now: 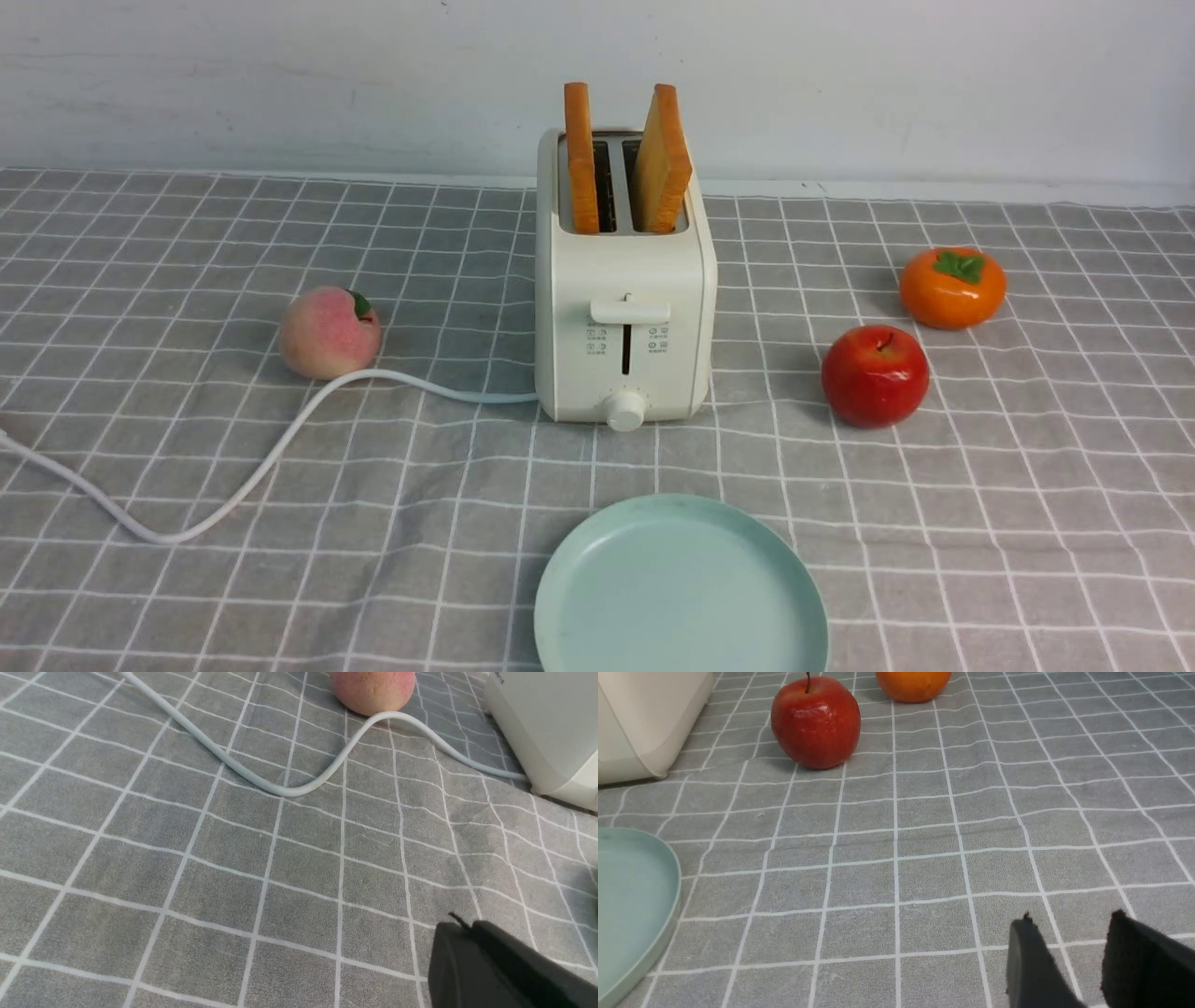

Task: Take toasted bread from bread machine on grey coffee table place on plate.
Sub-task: 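Grasp the toast slice in the toaster and pull it up out of the slot with the right gripper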

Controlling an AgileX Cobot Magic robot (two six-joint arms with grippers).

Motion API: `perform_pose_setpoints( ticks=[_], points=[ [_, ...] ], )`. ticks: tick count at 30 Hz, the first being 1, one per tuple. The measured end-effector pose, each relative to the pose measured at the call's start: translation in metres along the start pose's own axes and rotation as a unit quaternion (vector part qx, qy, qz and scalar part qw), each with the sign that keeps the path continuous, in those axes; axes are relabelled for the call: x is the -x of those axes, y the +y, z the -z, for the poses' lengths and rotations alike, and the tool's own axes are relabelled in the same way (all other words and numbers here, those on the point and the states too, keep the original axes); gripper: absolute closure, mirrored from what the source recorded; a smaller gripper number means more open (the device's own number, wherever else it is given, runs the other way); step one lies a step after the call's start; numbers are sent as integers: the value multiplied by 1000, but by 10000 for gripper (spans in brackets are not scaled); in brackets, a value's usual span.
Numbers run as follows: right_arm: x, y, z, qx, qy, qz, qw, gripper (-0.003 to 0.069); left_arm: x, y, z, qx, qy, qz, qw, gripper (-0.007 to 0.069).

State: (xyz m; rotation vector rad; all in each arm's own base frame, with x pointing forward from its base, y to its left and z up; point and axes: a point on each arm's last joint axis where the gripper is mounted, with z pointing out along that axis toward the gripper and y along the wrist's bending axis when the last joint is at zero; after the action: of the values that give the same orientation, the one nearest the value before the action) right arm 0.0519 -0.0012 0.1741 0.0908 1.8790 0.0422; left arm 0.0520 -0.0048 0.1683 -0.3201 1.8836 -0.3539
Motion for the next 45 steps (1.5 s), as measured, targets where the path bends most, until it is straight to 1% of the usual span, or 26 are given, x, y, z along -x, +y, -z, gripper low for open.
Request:
perform_pose_setpoints(
  ticks=[8,11,14,16,17,18,19,22,25,27,28,29,31,32,34,35,38,45],
  points=[
    [0,0,0,1,0,0,1000,419,1,0,0,-2,-4,0,1000,608],
    [0,0,0,1,0,0,1000,419,4,-3,0,-18,-22,22,999,608],
    [0,0,0,1,0,0,1000,419,10,-8,1,-50,-52,92,993,608],
    [0,0,0,1,0,0,1000,419,16,-12,2,-78,-80,156,981,608],
    [0,0,0,1,0,0,1000,419,17,-12,2,-81,-83,161,980,608],
    [0,0,0,1,0,0,1000,419,20,-13,3,-90,-95,183,974,606],
    [0,0,0,1,0,0,1000,419,25,-14,5,-106,-118,216,963,604],
    [0,0,0,0,0,3,1000,419,32,-14,7,-127,-151,270,942,598],
    [2,0,0,2,-11,0,1000,419,37,-14,9,-138,-175,297,929,597],
    [3,2,-1,13,-31,-27,999,419,40,-13,10,-142,-190,305,922,597],
    [8,3,-1,24,-56,-61,996,419,42,-13,11,-145,-201,310,918,597],
    [8,4,-1,28,-59,-74,995,419,42,-13,11,-146,-203,310,917,597],
    [15,5,1,42,-94,-131,986,419,44,-12,13,-151,-215,319,911,597],
    [20,5,2,55,-119,-186,974,419,46,-12,13,-155,-224,326,905,599],
    [27,5,4,66,-155,-238,957,419,48,-12,14,-159,-231,337,899,620],
    [30,4,5,69,-172,-252,950,419,48,-12,14,-160,-231,339,898,632],
    [35,2,7,71,-202,-271,938,419,47,-12,14,-159,-227,331,902,639],
    [36,2,7,71,-205,-269,939,419,46,-14,14,-155,-226,296,915,639]
  ],
)
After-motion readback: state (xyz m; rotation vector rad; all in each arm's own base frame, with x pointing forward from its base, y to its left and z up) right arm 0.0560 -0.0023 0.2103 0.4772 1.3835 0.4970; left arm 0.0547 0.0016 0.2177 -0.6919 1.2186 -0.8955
